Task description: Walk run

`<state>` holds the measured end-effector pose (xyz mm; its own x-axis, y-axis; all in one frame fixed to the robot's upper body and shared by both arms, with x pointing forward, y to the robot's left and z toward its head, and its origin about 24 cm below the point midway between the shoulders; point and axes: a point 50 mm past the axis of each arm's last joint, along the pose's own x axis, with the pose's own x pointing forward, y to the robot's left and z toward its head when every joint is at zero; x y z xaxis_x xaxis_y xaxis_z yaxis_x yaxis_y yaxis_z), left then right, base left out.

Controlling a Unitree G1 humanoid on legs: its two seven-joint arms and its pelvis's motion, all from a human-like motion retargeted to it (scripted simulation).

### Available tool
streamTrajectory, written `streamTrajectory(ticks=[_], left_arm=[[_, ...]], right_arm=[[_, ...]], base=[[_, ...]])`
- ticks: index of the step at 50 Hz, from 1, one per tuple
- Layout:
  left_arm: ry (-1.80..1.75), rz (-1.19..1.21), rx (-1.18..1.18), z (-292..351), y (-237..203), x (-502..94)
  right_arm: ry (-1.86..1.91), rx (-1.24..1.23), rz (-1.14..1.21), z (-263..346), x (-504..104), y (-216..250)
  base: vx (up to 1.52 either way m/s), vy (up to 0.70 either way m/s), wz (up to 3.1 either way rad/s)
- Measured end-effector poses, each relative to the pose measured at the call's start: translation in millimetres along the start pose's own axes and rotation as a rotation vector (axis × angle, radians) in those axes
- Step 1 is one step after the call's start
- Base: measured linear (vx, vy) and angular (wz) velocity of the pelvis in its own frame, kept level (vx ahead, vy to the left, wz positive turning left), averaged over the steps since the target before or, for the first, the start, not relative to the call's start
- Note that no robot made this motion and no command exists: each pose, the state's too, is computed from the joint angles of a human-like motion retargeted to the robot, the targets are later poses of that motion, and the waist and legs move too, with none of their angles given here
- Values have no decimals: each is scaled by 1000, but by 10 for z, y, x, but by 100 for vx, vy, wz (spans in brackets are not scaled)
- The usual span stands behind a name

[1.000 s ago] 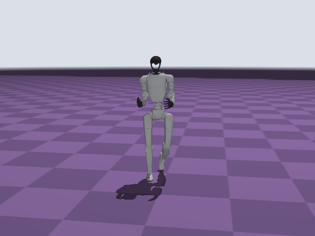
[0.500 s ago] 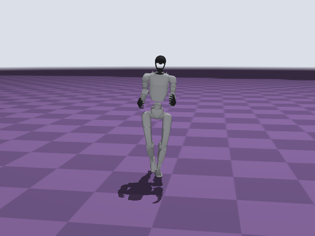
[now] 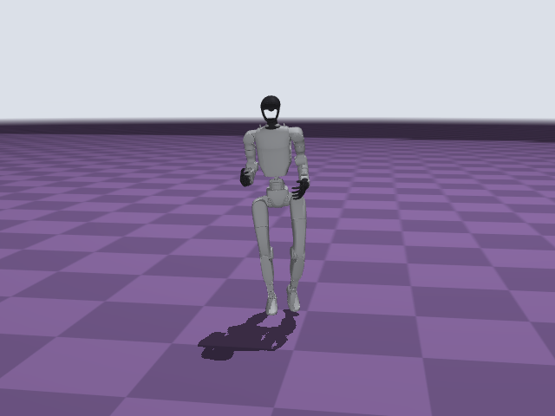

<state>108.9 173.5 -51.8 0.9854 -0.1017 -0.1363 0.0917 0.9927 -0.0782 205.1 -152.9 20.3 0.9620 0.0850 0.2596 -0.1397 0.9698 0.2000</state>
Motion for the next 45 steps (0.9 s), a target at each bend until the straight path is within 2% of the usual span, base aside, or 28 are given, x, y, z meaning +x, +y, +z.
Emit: streamTrajectory(ticks=[6, 10, 14, 18, 23, 30, 35, 40, 45], left_arm=[[0, 96, 78, 81, 216, -151], [-97, 153, 179, 294, 237, 16], [-236, 222, 170, 469, 249, 396], [-417, 83, 102, 811, 17, 919], [-625, -20, 69, 1308, -217, 1144], [-684, -111, 307, 1574, -125, 1089], [-491, -190, 407, 1167, 3, 947], [-184, -45, 384, 367, -5, 554], [-3, 35, 303, -24, -42, 64]], right_arm=[[-21, 45, 7, 72, -84, -77], [-19, 64, 52, 99, -105, -40], [62, 113, 89, -72, -235, 81], [146, 155, -9, -241, -473, 141], [244, 74, -19, -253, -792, -33], [228, 11, 61, -172, -685, -81], [161, 40, 44, -139, -468, -16], [161, -23, 46, -183, -213, -165], [86, -168, 33, -19, -95, -259]], base=[[115, -31, -91], [148, -31, 5], [126, -40, 138], [113, -35, -23], [116, -22, 63], [120, -43, 24], [128, -50, 4], [110, -43, -49], [87, -24, -78]])
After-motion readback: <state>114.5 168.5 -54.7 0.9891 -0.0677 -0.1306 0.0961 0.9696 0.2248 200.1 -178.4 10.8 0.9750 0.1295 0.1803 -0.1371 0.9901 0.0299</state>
